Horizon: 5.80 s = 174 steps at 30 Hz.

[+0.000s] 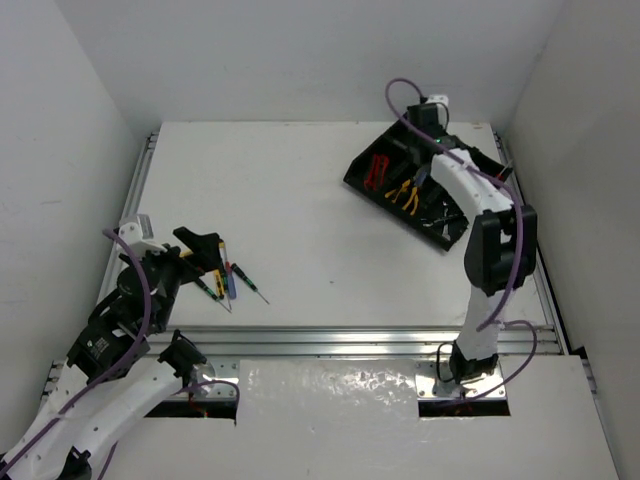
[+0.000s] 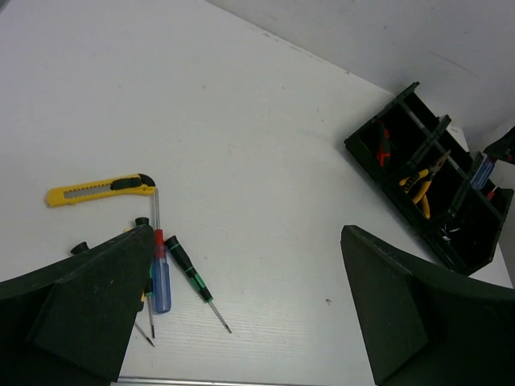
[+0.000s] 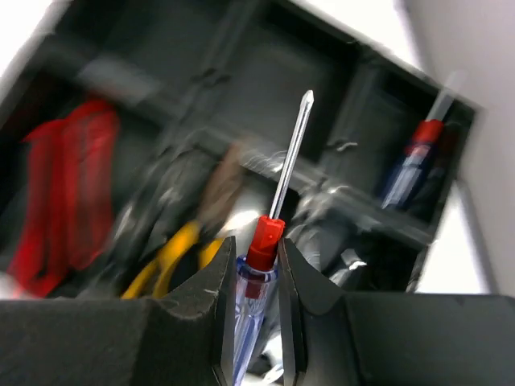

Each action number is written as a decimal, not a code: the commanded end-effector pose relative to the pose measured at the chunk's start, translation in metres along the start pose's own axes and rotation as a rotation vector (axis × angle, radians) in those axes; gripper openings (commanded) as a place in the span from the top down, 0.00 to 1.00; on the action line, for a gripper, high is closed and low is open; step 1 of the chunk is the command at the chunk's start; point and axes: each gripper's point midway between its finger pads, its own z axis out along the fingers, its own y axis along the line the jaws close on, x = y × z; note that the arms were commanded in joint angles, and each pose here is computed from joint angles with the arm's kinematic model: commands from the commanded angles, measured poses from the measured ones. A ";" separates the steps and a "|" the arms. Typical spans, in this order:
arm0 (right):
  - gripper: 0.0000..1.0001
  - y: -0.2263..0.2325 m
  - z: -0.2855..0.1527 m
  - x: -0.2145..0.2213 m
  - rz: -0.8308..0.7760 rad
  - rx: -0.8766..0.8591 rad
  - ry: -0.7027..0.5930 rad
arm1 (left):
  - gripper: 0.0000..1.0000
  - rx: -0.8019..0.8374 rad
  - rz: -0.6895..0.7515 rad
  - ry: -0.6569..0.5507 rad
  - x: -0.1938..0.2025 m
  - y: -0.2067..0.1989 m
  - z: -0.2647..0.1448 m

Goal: Sort the tools into containers

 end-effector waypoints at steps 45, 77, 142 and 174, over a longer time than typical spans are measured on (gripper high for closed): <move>0.21 -0.173 0.147 -0.021 0.168 0.408 0.026 | 0.00 0.060 0.073 0.072 0.017 -0.022 0.018; 0.03 0.106 -0.192 0.158 0.030 -0.707 0.114 | 0.72 -0.500 0.023 0.529 0.144 0.062 0.170; 0.07 0.117 -0.233 0.182 0.078 -0.923 0.161 | 1.00 -0.461 0.048 0.774 0.149 0.083 0.178; 1.00 0.177 -0.269 0.112 0.139 -1.076 0.030 | 0.06 0.316 -0.022 0.500 0.064 -0.194 0.102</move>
